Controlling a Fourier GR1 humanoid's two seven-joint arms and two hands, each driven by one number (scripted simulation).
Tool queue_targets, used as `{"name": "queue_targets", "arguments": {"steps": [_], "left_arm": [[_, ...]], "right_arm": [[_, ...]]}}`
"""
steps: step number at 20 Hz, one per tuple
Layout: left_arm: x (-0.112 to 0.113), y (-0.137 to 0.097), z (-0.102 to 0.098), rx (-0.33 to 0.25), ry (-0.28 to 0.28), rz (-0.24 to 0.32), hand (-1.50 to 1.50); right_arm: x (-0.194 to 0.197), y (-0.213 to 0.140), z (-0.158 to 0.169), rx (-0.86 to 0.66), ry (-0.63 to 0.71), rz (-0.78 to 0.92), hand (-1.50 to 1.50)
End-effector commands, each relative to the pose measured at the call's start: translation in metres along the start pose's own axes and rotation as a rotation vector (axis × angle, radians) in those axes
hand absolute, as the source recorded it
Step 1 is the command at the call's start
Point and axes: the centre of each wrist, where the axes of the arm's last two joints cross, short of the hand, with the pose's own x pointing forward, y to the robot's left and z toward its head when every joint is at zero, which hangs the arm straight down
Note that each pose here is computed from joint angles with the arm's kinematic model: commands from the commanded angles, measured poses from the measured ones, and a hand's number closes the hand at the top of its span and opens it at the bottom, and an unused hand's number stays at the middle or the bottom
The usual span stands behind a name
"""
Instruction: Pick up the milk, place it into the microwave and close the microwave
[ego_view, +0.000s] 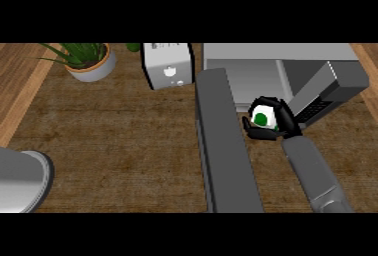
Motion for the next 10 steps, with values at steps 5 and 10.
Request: {"name": "queue_targets", "arguments": {"steps": [5,10], "left_arm": [[-0.017,-0.002,0.003,-0.009,0.01,-0.008,-1.5],[-0.011,0.026,-0.016,-0.021,0.003,-0.015,-1.5]], "right_arm": [[0.026,-0.028,-0.063,0.014,0.047,0.03,1.5],[0.041,-0.005,-0.095,0.009,0.081,0.076,1.5]]}}
